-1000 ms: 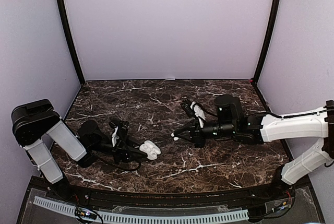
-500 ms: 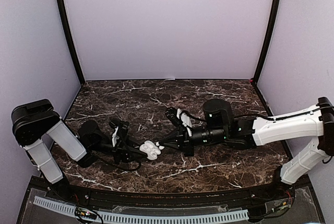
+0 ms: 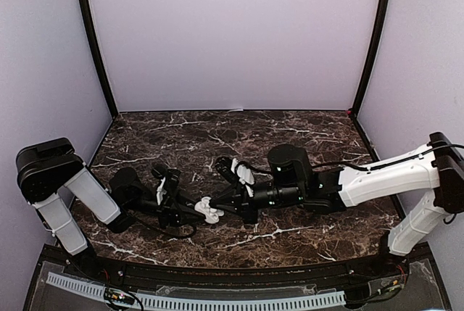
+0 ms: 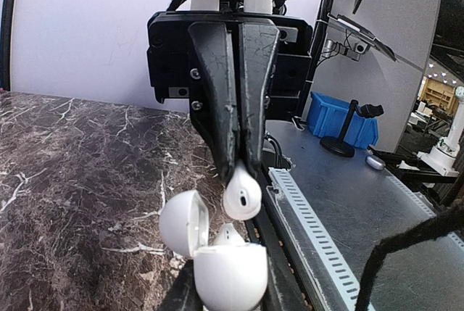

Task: Insert the wireless bluetooth earbuds into the charging case
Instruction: Insert the left earbud into the left side groove of the charging case.

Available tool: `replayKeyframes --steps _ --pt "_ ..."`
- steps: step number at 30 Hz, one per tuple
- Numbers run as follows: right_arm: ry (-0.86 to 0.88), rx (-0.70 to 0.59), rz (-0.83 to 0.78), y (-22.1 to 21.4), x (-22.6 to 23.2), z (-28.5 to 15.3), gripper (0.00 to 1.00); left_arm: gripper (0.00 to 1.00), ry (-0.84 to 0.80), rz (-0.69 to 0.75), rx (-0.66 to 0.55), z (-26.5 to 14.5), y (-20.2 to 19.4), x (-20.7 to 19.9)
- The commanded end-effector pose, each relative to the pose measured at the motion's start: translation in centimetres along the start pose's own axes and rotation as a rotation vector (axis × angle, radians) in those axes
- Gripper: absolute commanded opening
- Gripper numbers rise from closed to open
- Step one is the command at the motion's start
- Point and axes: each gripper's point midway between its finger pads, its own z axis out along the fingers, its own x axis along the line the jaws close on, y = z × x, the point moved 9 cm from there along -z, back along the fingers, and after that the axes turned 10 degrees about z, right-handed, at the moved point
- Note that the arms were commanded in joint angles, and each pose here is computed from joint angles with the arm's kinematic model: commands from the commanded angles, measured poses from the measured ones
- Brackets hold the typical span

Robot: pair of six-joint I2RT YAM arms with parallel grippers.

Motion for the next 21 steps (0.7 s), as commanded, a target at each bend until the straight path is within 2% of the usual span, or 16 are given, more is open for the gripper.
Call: replayKeyframes --steps 1,17,21 --pt "-0.025 -0.073 -0.057 1.8 0.7 0.9 0.02 0.13 -0.009 0.034 -0.011 0.1 0.5 -0.1" --pt "-0.091 -0.052 -0.099 1.7 1.2 2.3 0.03 0.12 -0.014 0.036 -0.01 0.2 0.6 -0.3" --pt "-0.105 -0.013 -0.098 0.7 0.9 3.2 0.03 0.12 -0.012 0.045 -0.011 0.1 0.7 -0.4"
